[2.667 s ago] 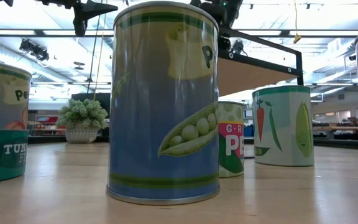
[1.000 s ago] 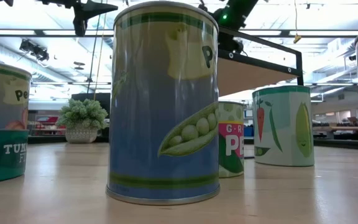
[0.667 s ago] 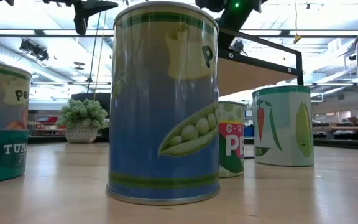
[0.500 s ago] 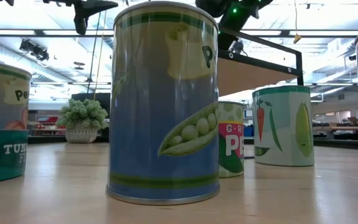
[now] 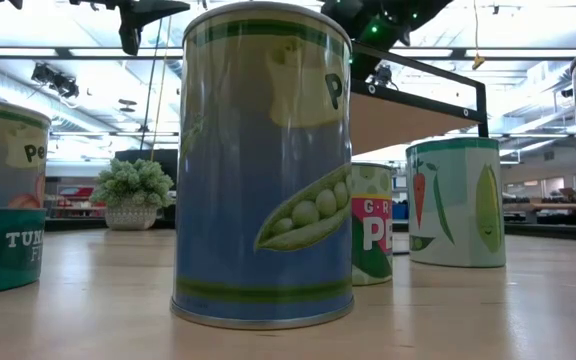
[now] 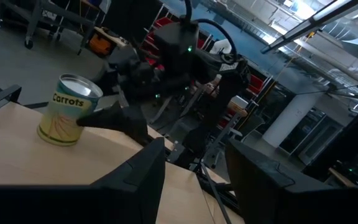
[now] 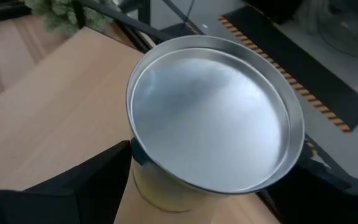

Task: Pick and place cans onto a shelf
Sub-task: Put the blue-yellow can on the shelf

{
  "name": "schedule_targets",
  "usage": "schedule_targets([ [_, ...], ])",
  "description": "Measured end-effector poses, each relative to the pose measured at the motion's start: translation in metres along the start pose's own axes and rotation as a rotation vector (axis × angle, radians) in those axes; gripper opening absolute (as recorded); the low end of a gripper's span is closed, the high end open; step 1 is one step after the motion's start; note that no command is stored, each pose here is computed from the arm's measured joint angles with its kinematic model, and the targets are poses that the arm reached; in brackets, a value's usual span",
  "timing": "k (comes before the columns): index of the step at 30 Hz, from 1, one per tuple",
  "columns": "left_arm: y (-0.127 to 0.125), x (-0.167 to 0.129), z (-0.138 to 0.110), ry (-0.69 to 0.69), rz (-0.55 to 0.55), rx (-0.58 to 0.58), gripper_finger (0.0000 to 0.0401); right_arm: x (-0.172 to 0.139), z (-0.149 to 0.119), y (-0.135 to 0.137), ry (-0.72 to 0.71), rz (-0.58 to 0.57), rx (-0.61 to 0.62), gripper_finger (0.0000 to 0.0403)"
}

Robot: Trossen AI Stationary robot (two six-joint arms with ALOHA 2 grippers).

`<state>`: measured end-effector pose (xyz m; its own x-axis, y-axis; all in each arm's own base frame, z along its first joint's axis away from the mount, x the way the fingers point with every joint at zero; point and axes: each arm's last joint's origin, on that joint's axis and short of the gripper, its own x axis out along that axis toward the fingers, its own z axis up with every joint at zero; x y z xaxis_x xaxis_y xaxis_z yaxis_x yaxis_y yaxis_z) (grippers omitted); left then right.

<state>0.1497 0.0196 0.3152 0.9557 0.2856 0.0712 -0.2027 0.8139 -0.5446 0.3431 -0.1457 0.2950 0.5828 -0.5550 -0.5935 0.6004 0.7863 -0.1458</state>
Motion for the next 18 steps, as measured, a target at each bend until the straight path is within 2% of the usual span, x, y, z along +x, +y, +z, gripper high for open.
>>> schedule_targets([
  [7, 0.0, 0.0, 0.0, -0.008, 0.005, -0.001, 0.0174, 0.015, -0.002, -0.005, 0.009, 0.066, -0.037, 0.035],
  [18, -0.001, 0.0, 0.001, -0.021, 0.003, 0.003, 0.0174, 0.023, -0.002, -0.019, -0.002, 0.043, -0.059, 0.035],
])
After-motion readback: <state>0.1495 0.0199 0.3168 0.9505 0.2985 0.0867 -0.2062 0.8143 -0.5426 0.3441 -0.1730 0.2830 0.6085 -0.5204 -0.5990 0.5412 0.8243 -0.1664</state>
